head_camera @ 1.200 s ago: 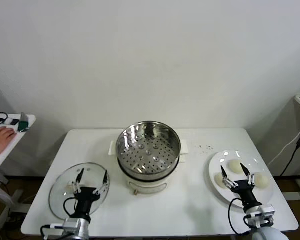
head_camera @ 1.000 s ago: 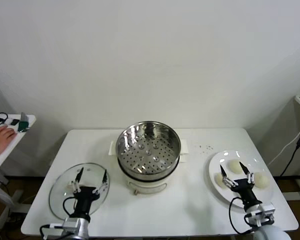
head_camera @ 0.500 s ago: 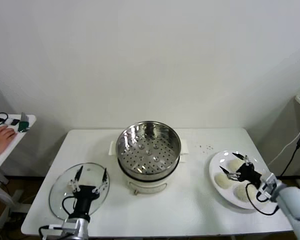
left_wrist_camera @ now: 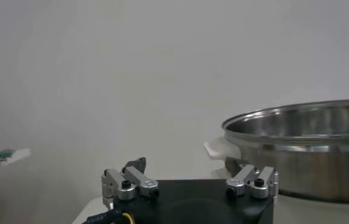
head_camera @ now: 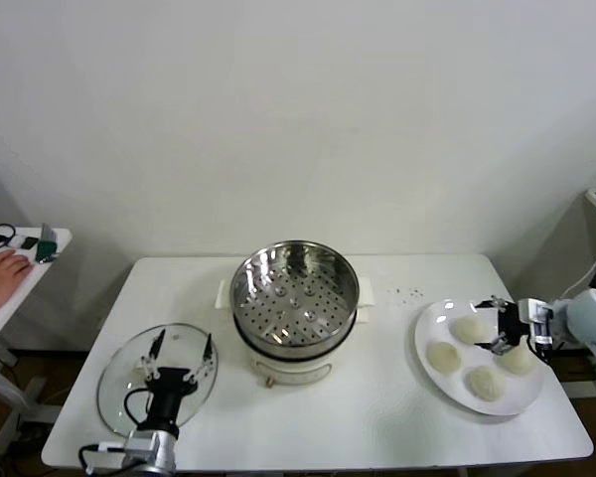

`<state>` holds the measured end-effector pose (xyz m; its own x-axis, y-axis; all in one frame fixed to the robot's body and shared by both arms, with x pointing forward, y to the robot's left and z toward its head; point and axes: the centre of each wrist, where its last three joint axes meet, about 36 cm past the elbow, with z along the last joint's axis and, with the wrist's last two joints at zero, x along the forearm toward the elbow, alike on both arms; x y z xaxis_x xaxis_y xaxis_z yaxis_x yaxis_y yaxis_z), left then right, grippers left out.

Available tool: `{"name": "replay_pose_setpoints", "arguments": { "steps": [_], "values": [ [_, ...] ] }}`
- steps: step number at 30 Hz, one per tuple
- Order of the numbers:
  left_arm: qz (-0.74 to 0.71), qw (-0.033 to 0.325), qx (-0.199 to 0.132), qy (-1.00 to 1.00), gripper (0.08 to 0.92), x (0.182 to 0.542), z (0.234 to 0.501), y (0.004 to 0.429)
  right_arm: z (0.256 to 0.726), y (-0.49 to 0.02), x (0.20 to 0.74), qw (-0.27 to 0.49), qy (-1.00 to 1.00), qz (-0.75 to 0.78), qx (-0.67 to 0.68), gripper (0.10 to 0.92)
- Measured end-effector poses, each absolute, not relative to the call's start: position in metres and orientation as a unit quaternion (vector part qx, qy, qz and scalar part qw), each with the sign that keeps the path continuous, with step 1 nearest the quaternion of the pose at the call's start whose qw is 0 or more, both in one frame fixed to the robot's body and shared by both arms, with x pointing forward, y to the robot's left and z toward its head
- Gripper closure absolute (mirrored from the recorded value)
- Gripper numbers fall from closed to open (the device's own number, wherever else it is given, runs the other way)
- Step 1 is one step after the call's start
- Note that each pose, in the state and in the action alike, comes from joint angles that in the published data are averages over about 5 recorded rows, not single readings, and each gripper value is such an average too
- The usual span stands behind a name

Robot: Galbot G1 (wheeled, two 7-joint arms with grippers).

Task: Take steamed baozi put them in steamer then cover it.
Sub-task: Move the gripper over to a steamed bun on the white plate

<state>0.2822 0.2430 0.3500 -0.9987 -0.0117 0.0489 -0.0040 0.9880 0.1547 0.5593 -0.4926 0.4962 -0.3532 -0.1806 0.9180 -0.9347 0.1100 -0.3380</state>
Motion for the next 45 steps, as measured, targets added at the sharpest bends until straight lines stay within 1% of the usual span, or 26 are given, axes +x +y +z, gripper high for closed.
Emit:
{"name": "replay_pose_setpoints", "arguments": {
  "steps": [8,19,39,45],
  "values": [
    [-0.076,0.028,0.006,-0.997,0.177,0.286,0.350,0.248,0.495,-0.476,0.607,0.418,-0.579,0.530,0.457,0.200],
    [-0.075,0.032,0.000,-0.997,0.177,0.285,0.347,0.250,0.472,-0.453,0.642,0.453,-0.515,0.546,0.481,0.200],
    [-0.075,0.036,0.010,-0.996,0.177,0.283,0.342,0.255,0.454,-0.432,0.669,0.464,-0.465,0.566,0.498,0.203],
    [-0.074,0.037,0.012,-0.996,0.177,0.282,0.342,0.254,0.454,-0.431,0.672,0.464,-0.456,0.571,0.501,0.265]
  ]
}}
